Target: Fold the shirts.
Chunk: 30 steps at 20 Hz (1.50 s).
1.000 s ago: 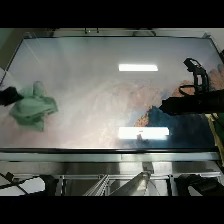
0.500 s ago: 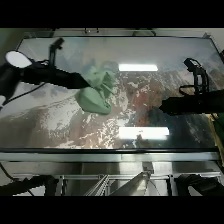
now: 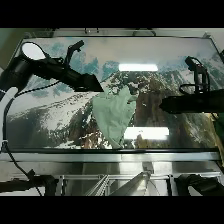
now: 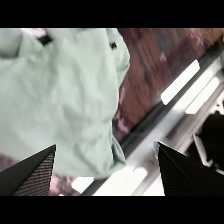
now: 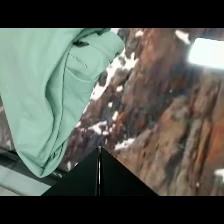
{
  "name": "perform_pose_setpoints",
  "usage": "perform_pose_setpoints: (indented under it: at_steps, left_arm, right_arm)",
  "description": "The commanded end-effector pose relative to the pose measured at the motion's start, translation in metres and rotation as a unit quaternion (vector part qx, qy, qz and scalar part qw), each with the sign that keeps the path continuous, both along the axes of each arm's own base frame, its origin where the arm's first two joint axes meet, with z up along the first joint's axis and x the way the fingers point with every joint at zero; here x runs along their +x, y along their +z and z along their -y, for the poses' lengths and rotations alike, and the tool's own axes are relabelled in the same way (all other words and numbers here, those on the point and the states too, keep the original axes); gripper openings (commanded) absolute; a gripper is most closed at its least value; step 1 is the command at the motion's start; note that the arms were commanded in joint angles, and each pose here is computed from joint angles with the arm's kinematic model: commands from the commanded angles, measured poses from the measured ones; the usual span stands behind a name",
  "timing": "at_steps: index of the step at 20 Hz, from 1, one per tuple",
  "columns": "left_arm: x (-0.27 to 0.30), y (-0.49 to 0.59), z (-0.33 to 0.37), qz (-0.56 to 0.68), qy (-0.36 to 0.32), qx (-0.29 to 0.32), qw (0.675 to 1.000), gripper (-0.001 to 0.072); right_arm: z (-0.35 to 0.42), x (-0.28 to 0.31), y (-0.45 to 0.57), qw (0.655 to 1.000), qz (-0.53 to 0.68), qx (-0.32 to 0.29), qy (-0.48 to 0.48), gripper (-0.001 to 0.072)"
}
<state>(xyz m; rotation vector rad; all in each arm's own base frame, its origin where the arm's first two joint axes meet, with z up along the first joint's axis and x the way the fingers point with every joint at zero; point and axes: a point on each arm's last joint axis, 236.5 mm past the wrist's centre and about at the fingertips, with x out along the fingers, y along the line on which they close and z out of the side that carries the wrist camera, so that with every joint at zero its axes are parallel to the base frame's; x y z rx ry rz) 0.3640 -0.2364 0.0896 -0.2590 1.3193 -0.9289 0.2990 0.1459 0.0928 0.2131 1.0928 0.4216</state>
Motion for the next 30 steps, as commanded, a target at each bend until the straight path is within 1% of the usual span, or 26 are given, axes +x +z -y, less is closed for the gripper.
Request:
perform_pose_setpoints:
  at_steps: [1, 4, 7, 10, 12, 13, 14, 15, 16, 17, 20, 21, 22, 23, 24, 25, 26, 27, 28, 30]
  left_arm:
    - [-0.022, -0.002, -0.035, -0.076, -0.003, 0.011, 0.997, 0.0707]
    - [-0.031, -0.039, -0.049, -0.117, 0.043, 0.013, 0.992, 0.0707]
    - [-0.049, -0.092, -0.053, -0.157, 0.065, 0.019, 0.985, 0.0707]
    - [-0.068, -0.142, -0.046, -0.197, 0.071, 0.031, 0.977, 0.0699]
    - [-0.079, -0.164, -0.034, -0.206, 0.049, 0.04, 0.976, 0.0699]
    - [-0.081, -0.172, -0.027, -0.205, 0.043, 0.046, 0.977, 0.0699]
    - [-0.079, -0.179, -0.019, -0.203, 0.036, 0.051, 0.977, 0.0699]
    - [-0.078, -0.182, -0.011, -0.202, 0.024, 0.053, 0.978, 0.0699]
    - [-0.075, -0.183, -0.003, -0.197, 0.012, 0.054, 0.979, 0.0699]
    - [-0.07, -0.181, 0.006, -0.188, 0.002, 0.053, 0.981, 0.0699]
    - [-0.056, -0.166, 0.034, -0.153, -0.034, 0.048, 0.987, 0.0699]
    - [-0.055, -0.157, 0.042, -0.144, -0.052, 0.044, 0.987, 0.0699]
    - [-0.056, -0.146, 0.049, -0.138, -0.068, 0.041, 0.987, 0.0699]
    - [-0.058, -0.135, 0.054, -0.134, -0.085, 0.037, 0.987, 0.0699]
    - [-0.059, -0.123, 0.059, -0.129, -0.1, 0.034, 0.986, 0.0699]
    - [-0.057, -0.114, 0.064, -0.121, -0.108, 0.031, 0.986, 0.0699]
    - [-0.054, -0.106, 0.07, -0.112, -0.112, 0.029, 0.987, 0.0699]
    - [-0.052, -0.099, 0.075, -0.105, -0.112, 0.028, 0.988, 0.0699]
    - [-0.052, -0.094, 0.079, -0.102, -0.113, 0.027, 0.988, 0.0699]
    - [-0.057, -0.083, 0.085, -0.105, -0.125, 0.028, 0.986, 0.0699]
  right_arm:
    - [-0.001, 0.007, 0.003, 1.0, 0.014, 0.004, -0.006, 0.0022]
    - [-0.001, 0.017, 0.008, 0.999, 0.035, 0.009, -0.015, 0.0022]
    - [-0.002, 0.026, 0.005, 0.999, 0.039, 0.014, -0.022, 0.0023]
    - [-0.018, 0.02, -0.018, 0.999, -0.023, 0.039, -0.014, 0.003]
    - [-0.032, 0.02, -0.047, 0.995, -0.077, 0.06, -0.01, 0.0033]
    - [-0.041, 0.02, -0.061, 0.992, -0.1, 0.074, 0.0, 0.0156]
    - [-0.054, 0.021, -0.075, 0.988, -0.123, 0.094, 0.017, 0.038]
    - [-0.067, 0.022, -0.089, 0.982, -0.146, 0.118, 0.03, 0.0382]
    - [-0.076, 0.024, -0.101, 0.975, -0.169, 0.139, 0.029, 0.0277]
    - [-0.084, 0.026, -0.115, 0.969, -0.189, 0.156, 0.028, 0.023]
    - [-0.097, 0.031, -0.15, 0.96, -0.207, 0.18, 0.048, 0.0231]
    - [-0.098, 0.032, -0.16, 0.96, -0.209, 0.179, 0.051, 0.0241]
    - [-0.096, 0.036, -0.168, 0.962, -0.203, 0.174, 0.052, 0.0331]
    - [-0.096, 0.039, -0.173, 0.964, -0.196, 0.171, 0.054, 0.0442]
    - [-0.095, 0.043, -0.175, 0.967, -0.182, 0.167, 0.062, 0.0432]
    - [-0.096, 0.045, -0.175, 0.968, -0.175, 0.168, 0.063, 0.0374]
    - [-0.098, 0.048, -0.172, 0.968, -0.17, 0.175, 0.061, 0.0211]
    - [-0.102, 0.051, -0.167, 0.967, -0.159, 0.187, 0.066, 0.0073]
    - [-0.106, 0.054, -0.162, 0.966, -0.149, 0.199, 0.07, 0.0024]
    - [-0.11, 0.057, -0.156, 0.964, -0.138, 0.213, 0.073, 0.0023]
